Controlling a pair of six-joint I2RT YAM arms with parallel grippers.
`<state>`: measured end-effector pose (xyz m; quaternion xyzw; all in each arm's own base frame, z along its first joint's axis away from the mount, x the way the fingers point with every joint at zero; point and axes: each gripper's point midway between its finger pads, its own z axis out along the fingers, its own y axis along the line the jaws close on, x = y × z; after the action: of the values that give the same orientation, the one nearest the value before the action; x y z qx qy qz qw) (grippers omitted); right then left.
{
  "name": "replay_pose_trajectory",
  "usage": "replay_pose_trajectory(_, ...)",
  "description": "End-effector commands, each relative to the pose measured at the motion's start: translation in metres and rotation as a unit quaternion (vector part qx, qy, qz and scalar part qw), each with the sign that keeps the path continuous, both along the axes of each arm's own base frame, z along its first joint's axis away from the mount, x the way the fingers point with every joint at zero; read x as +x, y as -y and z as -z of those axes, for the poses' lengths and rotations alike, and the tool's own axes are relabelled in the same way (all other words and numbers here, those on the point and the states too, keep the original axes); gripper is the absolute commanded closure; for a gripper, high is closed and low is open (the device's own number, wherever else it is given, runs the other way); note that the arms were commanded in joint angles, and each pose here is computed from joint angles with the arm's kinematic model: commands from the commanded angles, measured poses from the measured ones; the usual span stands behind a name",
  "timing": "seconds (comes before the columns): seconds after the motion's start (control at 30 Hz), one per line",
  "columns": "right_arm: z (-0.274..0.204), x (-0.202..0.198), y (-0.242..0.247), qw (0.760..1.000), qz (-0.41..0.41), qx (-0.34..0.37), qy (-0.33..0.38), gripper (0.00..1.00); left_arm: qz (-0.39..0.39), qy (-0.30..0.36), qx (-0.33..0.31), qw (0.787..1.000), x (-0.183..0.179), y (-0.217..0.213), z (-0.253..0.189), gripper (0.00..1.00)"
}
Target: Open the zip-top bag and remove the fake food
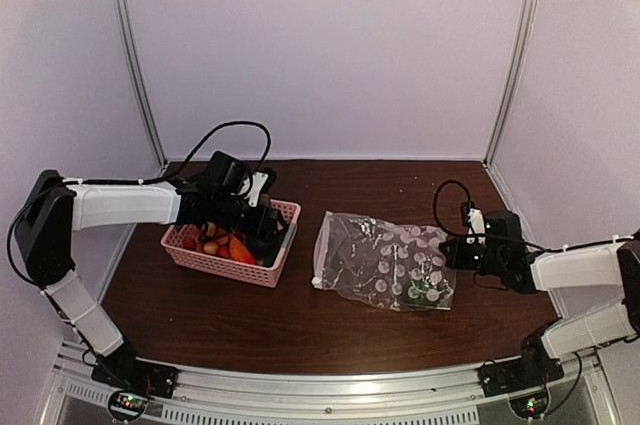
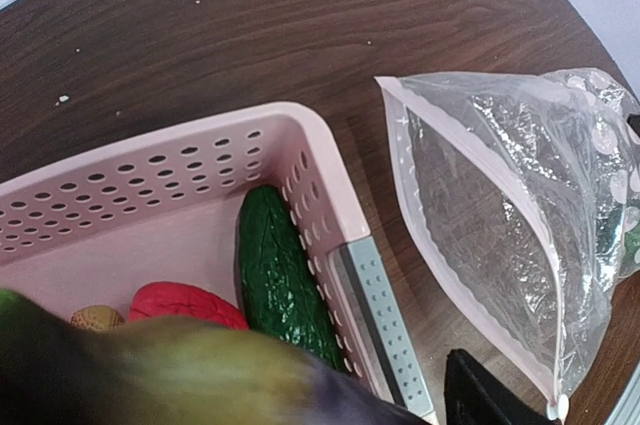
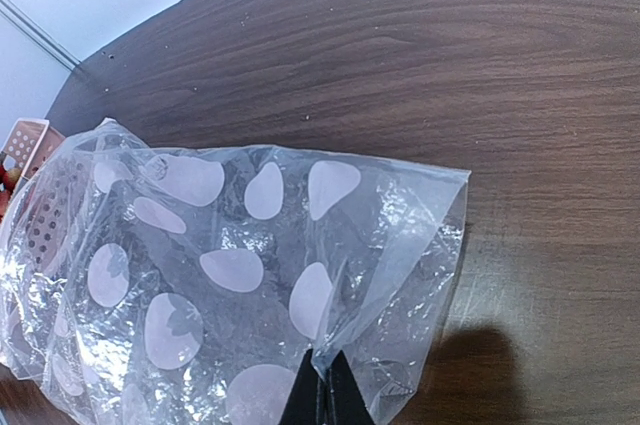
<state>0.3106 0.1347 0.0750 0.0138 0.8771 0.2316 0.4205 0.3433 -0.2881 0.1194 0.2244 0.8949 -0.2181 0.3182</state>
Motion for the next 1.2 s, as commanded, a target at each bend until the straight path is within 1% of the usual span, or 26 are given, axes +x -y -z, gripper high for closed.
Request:
replay_pose_trajectory(0.0, -0.006, 0.007, -0.003, 1.000, -0.008, 0.000, 0.010, 1.00, -0.005, 0.002, 0.013, 1.000, 0.005, -0.002, 0.001, 0.39)
replay_pose_trajectory(0.07, -0.006, 0.007, -0.004, 1.000, -0.011, 0.001, 0.008, 1.00, -0.009, 0.000, 0.019, 1.000, 0.007, -0.003, 0.002, 0.35)
replay_pose_trajectory(0.1, -0.005, 0.008, -0.005, 1.000, -0.011, 0.001, 0.007, 1.00, -0.012, -0.003, 0.022, 1.000, 0.007, -0.003, 0.003, 0.30)
replay_pose_trajectory(0.17, -0.005, 0.008, -0.005, 1.000, -0.012, 0.001, 0.006, 1.00, -0.013, -0.004, 0.017, 1.000, 0.008, -0.002, 0.003, 0.24)
replay_pose_trajectory(0.23, -0.005, 0.009, -0.006, 1.000, -0.013, 0.002, 0.005, 1.00, -0.013, -0.002, 0.014, 1.000, 0.009, -0.001, 0.000, 0.20)
replay_pose_trajectory(0.43, -0.005, 0.009, -0.006, 1.000, -0.015, -0.002, 0.005, 1.00, -0.028, 0.036, 0.011, 0.999, 0.017, -0.005, -0.029, 0.06)
replay_pose_trajectory(0.5, -0.005, 0.009, -0.006, 1.000, -0.015, -0.004, 0.005, 1.00, -0.032, 0.051, 0.006, 0.998, 0.021, -0.006, -0.041, 0.04)
replay_pose_trajectory(0.63, -0.006, 0.007, -0.004, 1.000, -0.016, -0.007, 0.006, 1.00, -0.030, 0.084, -0.017, 0.996, 0.023, -0.003, -0.068, 0.05)
replay_pose_trajectory(0.7, -0.006, 0.007, -0.004, 1.000, -0.014, -0.008, 0.007, 1.00, -0.011, 0.091, -0.031, 0.995, 0.020, 0.005, -0.075, 0.09)
replay_pose_trajectory(0.73, -0.006, 0.007, -0.003, 1.000, -0.013, -0.008, 0.008, 1.00, 0.001, 0.091, -0.036, 0.995, 0.017, 0.010, -0.077, 0.13)
replay_pose_trajectory(0.83, -0.006, 0.006, -0.002, 1.000, -0.011, -0.009, 0.009, 1.00, 0.025, 0.084, -0.038, 0.995, 0.014, 0.022, -0.071, 0.29)
replay_pose_trajectory(0.93, -0.005, 0.005, -0.002, 1.000, -0.011, -0.009, 0.008, 1.00, 0.040, 0.074, -0.030, 0.996, 0.011, 0.029, -0.059, 0.51)
replay_pose_trajectory(1.03, -0.005, 0.004, -0.001, 1.000, -0.009, -0.008, 0.008, 1.00, 0.055, 0.065, -0.025, 0.996, 0.007, 0.039, -0.049, 0.66)
replay_pose_trajectory(1.17, -0.006, 0.004, -0.001, 1.000, -0.009, -0.007, 0.008, 1.00, 0.082, 0.051, -0.011, 0.995, 0.000, 0.059, -0.033, 0.83)
